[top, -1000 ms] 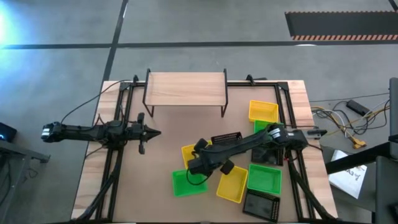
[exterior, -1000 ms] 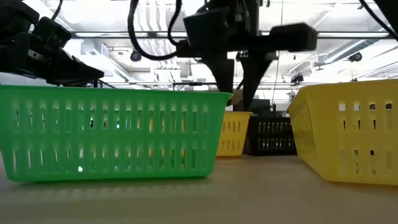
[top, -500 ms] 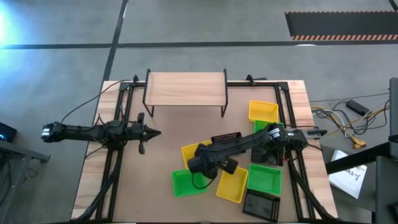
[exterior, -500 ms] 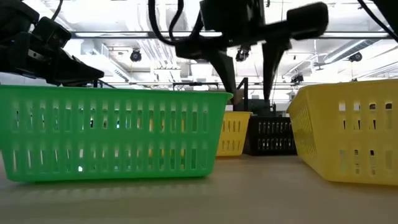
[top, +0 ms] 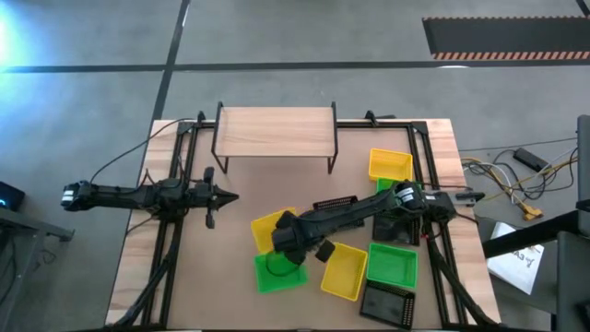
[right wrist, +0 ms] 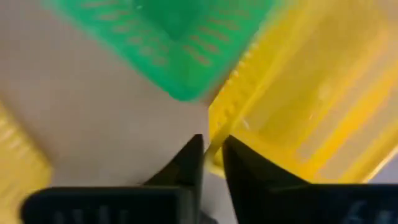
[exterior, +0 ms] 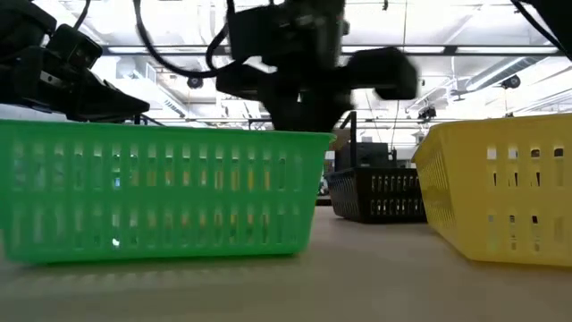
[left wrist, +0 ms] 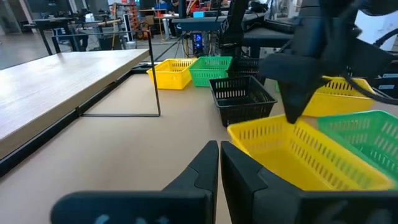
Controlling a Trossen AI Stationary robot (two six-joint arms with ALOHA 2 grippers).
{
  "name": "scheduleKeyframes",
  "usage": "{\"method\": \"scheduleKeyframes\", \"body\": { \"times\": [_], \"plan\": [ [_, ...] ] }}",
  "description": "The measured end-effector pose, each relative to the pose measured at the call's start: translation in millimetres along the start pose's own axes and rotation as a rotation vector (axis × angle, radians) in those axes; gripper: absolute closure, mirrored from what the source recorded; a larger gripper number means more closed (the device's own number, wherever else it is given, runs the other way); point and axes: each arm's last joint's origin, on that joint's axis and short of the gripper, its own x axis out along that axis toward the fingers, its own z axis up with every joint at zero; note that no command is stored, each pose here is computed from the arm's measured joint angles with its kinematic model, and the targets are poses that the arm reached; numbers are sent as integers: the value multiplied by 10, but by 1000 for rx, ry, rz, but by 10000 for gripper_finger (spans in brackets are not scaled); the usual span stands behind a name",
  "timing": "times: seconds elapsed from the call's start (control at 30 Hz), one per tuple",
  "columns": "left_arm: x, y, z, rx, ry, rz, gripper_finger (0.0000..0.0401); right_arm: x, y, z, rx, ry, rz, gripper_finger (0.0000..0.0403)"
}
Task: Stack baskets on shelf by color
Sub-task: Put the left yellow bin on the shelf
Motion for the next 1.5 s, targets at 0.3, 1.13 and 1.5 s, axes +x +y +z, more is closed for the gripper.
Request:
{"method": "scheduleKeyframes", "body": {
  "times": [0.3,1.13,1.5],
  "plan": [
    [0,0,0,0,0,0,399,-2,-567,-113,389,-340,-43,387],
    [0,0,0,0,0,0,399,-249,-599,-495,263,-14,-27,218],
    [0,0,0,0,0,0,399,112,-623,-531,-131,36,-128,254]
  ]
}}
